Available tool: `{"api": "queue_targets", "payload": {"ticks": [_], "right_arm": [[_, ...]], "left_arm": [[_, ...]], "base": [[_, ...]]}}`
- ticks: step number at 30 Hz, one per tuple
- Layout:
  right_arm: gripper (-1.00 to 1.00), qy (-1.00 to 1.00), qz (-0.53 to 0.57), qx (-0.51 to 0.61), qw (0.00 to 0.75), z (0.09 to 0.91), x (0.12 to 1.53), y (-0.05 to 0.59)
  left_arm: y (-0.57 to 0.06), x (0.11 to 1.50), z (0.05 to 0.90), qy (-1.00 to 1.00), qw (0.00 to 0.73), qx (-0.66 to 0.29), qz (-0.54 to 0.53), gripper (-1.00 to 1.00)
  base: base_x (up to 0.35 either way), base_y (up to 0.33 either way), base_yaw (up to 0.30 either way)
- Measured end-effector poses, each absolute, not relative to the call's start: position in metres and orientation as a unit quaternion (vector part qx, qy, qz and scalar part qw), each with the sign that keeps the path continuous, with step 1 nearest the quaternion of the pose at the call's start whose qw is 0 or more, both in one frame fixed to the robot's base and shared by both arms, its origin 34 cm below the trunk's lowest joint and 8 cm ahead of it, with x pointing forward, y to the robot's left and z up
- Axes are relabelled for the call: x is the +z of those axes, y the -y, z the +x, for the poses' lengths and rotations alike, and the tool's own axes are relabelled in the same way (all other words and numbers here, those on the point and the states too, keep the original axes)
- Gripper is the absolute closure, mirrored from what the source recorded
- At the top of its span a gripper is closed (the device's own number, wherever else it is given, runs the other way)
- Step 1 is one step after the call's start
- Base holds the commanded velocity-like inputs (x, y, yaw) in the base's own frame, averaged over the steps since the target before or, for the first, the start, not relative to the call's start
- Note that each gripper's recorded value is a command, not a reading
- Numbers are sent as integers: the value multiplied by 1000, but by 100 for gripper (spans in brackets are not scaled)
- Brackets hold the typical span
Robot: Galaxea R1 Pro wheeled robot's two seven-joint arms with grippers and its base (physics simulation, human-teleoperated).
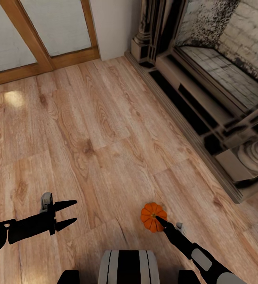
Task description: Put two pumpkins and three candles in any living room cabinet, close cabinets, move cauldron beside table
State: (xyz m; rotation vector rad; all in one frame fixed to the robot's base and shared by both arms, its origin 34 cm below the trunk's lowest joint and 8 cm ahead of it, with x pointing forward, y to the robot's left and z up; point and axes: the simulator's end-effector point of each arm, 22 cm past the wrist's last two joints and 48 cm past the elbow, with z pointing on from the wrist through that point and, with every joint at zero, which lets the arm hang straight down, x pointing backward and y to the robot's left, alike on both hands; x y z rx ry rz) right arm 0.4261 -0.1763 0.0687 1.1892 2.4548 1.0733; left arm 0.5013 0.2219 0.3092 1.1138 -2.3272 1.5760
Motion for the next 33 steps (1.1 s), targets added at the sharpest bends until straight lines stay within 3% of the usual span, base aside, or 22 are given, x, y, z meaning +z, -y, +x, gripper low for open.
{"api": "queue_targets", "payload": {"ticks": [9, 10, 33], "right_arm": [[-100, -836, 401, 362, 101, 424, 67, 175], [100, -836, 401, 361, 101, 424, 67, 175], [100, -836, 400, 362, 101, 424, 67, 175]], "left_arm": [[-222, 309, 501, 768, 59, 520, 368, -100], [-222, 309, 501, 768, 59, 520, 368, -100], [-222, 309, 502, 768, 58, 520, 368, -100]], "base": [[1, 1, 0], [0, 0, 0], [0, 0, 0]]}}
